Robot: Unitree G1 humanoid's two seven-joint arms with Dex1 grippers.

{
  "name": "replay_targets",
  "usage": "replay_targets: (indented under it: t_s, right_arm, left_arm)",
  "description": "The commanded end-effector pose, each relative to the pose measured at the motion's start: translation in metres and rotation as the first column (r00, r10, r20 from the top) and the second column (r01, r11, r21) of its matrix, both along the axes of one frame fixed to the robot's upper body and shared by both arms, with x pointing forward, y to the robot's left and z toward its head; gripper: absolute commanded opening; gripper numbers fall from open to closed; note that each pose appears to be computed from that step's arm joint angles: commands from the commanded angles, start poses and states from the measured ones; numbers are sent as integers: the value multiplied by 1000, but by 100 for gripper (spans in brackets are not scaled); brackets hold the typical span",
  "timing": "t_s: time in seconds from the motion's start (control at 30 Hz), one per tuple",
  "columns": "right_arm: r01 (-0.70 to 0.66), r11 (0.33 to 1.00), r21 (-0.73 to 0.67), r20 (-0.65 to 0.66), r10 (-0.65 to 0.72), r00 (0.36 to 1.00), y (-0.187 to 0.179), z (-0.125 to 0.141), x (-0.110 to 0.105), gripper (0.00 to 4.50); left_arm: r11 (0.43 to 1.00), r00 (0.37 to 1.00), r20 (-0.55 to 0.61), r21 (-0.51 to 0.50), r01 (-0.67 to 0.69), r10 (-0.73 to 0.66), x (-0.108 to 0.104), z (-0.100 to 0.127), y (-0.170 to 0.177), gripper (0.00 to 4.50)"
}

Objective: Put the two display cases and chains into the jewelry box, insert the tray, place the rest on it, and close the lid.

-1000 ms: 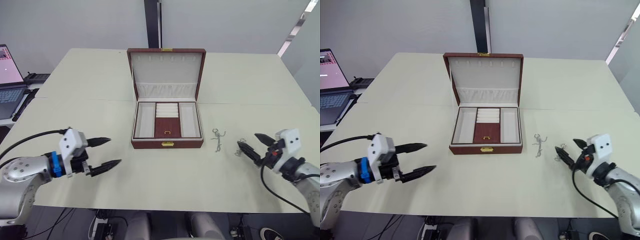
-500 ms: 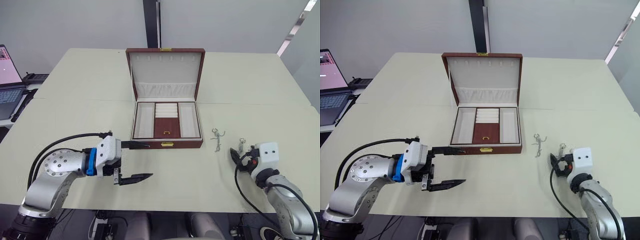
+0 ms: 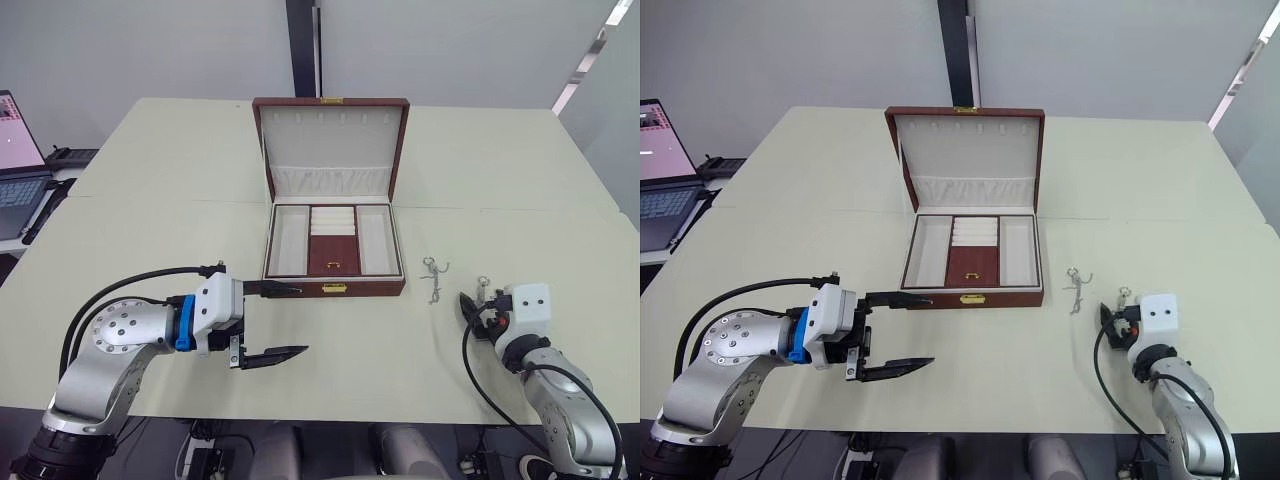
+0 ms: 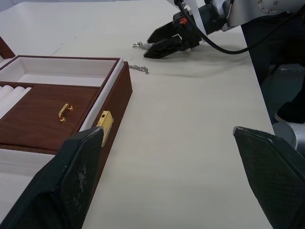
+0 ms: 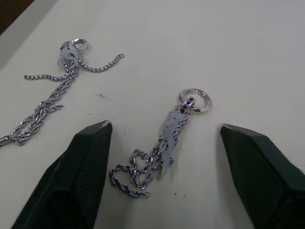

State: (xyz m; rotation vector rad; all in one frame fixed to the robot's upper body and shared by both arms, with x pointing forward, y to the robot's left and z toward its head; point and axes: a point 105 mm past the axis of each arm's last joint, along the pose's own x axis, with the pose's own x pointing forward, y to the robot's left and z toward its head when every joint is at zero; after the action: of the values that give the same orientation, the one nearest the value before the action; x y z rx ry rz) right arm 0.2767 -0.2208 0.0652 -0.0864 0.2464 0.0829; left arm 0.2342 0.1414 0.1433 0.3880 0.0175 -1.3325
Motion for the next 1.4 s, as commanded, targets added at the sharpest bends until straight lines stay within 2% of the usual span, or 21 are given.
replay_targets:
  t_s: [0.03,0.37,0.4,0.57,0.97,1.23,1.4]
  right_arm:
    - [20,1000,-15,-44,-20,999,-6,-9,-5,254]
    - [21,1000,-11,-47,-21,999,-8,-8,-3,27]
    - [20,1000,-10,-47,-20,999,-7,-8,-3,16]
    - [22,1000,-1,-32,-22,999,-8,-4,-1,16]
    - [-79,996,40,114,74,991,-4,32,0,12]
    - [-280,959,44,194,267,944,24,68,2,12]
    - [-427,904,30,245,408,879,50,98,14,12]
  left_arm:
    - [1000,1000,24,-13,9,-9,-2,3,-2,450]
    - [1000,1000,26,-25,-1,1,3,3,-3,450]
    - [1000,1000,27,-26,-2,3,3,3,-3,450]
    - [999,1000,29,-33,-10,11,6,3,-3,450]
    - [998,999,31,-62,-23,25,7,6,-8,450]
    - [989,995,6,-113,-95,97,10,10,-6,450]
    - [973,983,-1,-136,-184,186,12,12,1,450]
